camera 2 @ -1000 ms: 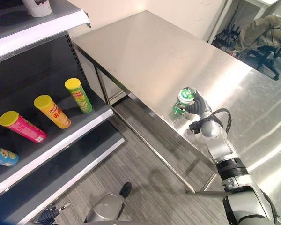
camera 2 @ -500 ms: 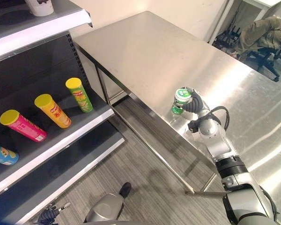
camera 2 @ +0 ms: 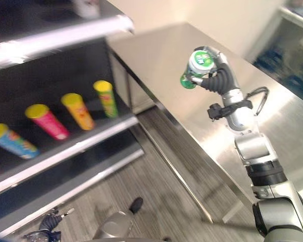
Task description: Put the goods on the table back onto the shelves and tidy them up.
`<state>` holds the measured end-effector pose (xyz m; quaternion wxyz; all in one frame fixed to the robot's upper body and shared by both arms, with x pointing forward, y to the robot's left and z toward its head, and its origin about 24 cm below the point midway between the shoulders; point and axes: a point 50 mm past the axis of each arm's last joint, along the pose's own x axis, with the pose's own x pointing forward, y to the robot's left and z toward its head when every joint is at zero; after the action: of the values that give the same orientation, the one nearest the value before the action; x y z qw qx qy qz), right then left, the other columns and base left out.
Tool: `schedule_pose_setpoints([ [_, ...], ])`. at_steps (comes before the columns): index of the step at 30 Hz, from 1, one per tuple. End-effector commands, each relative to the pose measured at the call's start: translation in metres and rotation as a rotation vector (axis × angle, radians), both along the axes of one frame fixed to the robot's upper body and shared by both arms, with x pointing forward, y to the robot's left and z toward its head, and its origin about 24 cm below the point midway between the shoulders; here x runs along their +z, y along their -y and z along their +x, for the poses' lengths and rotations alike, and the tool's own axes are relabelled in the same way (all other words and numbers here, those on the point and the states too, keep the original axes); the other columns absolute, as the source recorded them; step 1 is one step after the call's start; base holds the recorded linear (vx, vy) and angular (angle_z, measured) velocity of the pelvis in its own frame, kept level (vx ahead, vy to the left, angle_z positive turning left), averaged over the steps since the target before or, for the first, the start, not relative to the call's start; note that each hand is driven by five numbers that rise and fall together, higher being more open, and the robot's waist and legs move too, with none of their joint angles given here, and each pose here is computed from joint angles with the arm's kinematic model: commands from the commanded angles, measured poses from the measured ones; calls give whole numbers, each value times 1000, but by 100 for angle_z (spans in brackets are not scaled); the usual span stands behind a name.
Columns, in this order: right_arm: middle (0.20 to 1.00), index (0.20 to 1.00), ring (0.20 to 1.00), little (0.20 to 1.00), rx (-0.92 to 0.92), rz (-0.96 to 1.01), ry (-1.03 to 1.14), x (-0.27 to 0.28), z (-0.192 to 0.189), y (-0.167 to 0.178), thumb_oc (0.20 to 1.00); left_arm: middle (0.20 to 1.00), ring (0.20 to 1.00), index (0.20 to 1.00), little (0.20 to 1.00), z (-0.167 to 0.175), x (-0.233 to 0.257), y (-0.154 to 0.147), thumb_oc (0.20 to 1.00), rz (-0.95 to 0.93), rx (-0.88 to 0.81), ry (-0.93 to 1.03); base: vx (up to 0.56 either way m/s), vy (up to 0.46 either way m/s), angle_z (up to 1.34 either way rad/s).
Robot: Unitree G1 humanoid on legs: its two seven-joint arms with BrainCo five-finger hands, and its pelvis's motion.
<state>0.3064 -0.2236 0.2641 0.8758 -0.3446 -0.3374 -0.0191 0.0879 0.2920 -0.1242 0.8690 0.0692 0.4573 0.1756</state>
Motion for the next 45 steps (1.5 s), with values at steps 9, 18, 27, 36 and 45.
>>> schedule_pose_setpoints([
  [9,200,200,200,200,-177,9,159,27,-33,48,200,1000,1000,1000,1000,-5,-6,5,1000,13,-81,-63,-98,167,102],
  [18,200,200,200,200,-266,77,304,36,-61,60,200,1000,1000,1000,1000,-5,-5,6,1000,46,-163,-105,7,433,59],
  [27,200,200,200,200,-99,147,288,42,-50,44,200,1000,1000,1000,1000,-5,-6,5,1000,72,-169,-130,-27,-6,-1],
  [36,200,200,200,200,96,111,53,36,-26,26,200,1000,1000,1000,1000,-6,-8,14,1000,21,-190,-98,58,-121,44],
  [45,200,200,200,200,338,127,-135,43,-7,0,200,1000,1000,1000,1000,-18,-13,14,1000,14,-200,-156,20,-42,17],
])
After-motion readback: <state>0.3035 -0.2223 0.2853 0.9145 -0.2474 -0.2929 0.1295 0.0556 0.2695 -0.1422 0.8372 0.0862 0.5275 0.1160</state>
